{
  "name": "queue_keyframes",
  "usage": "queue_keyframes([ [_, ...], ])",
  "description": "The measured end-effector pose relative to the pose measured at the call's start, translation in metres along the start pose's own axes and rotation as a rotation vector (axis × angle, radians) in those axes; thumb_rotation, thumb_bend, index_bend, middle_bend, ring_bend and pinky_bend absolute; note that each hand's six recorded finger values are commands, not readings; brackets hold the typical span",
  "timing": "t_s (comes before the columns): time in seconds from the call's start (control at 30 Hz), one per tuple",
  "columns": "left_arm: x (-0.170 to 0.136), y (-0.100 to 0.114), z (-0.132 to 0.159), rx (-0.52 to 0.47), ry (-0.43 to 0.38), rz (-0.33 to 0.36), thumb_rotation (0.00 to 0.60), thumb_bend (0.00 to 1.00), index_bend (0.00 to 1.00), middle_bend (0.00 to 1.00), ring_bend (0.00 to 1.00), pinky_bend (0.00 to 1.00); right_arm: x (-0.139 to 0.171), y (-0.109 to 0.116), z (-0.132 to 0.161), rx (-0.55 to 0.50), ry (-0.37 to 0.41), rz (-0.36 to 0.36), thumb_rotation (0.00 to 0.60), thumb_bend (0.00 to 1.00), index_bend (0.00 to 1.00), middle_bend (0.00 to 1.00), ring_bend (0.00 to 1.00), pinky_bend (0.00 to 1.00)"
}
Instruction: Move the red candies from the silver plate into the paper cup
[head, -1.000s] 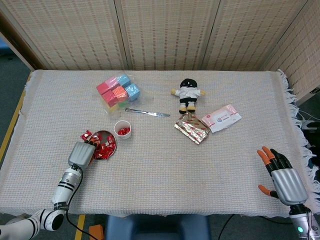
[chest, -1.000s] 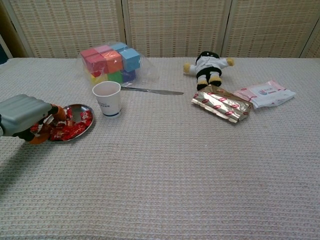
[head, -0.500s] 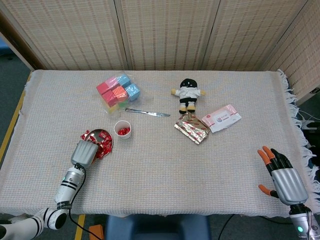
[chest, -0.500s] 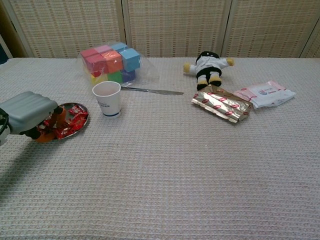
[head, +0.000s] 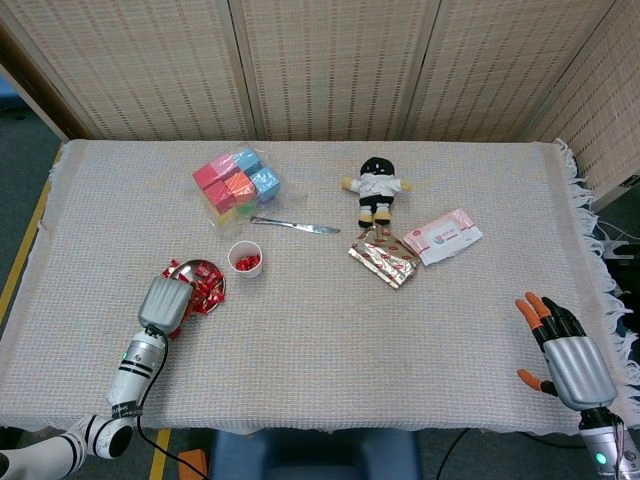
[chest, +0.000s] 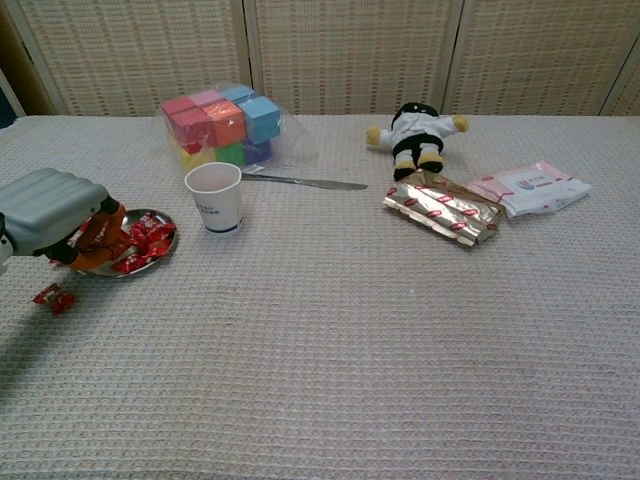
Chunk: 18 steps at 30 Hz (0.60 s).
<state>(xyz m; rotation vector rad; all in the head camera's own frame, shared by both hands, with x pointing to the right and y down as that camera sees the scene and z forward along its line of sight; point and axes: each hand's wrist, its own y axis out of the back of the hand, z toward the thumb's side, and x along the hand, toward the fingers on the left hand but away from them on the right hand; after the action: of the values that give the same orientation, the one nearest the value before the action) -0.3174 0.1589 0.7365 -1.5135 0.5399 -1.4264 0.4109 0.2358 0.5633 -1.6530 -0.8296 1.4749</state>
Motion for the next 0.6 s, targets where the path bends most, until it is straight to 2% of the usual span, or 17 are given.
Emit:
queue_keyframes([
  [0.17,0.002,0.009,-0.005,-0.019,0.011,0.031,0.6,0.55,0.72,0.74,0.69,1.0,0.0,0.0,0.0,-0.001,0.0,0.0,0.6,0.0,0.0,0.0,0.0,0.14],
  [0.33,0.006,0.026,-0.009,-0.042,0.019,0.073,0.6,0.55,0.72,0.75,0.69,1.0,0.0,0.001,-0.001,-0.002,-0.003,-0.001,0.6,0.0,0.0,0.0,0.0,0.14],
  [0.6,0.028,0.076,0.001,-0.08,0.0,0.184,0.6,0.55,0.72,0.75,0.69,1.0,-0.003,0.0,-0.002,-0.002,-0.011,0.0,0.6,0.0,0.0,0.0,0.0,0.15],
])
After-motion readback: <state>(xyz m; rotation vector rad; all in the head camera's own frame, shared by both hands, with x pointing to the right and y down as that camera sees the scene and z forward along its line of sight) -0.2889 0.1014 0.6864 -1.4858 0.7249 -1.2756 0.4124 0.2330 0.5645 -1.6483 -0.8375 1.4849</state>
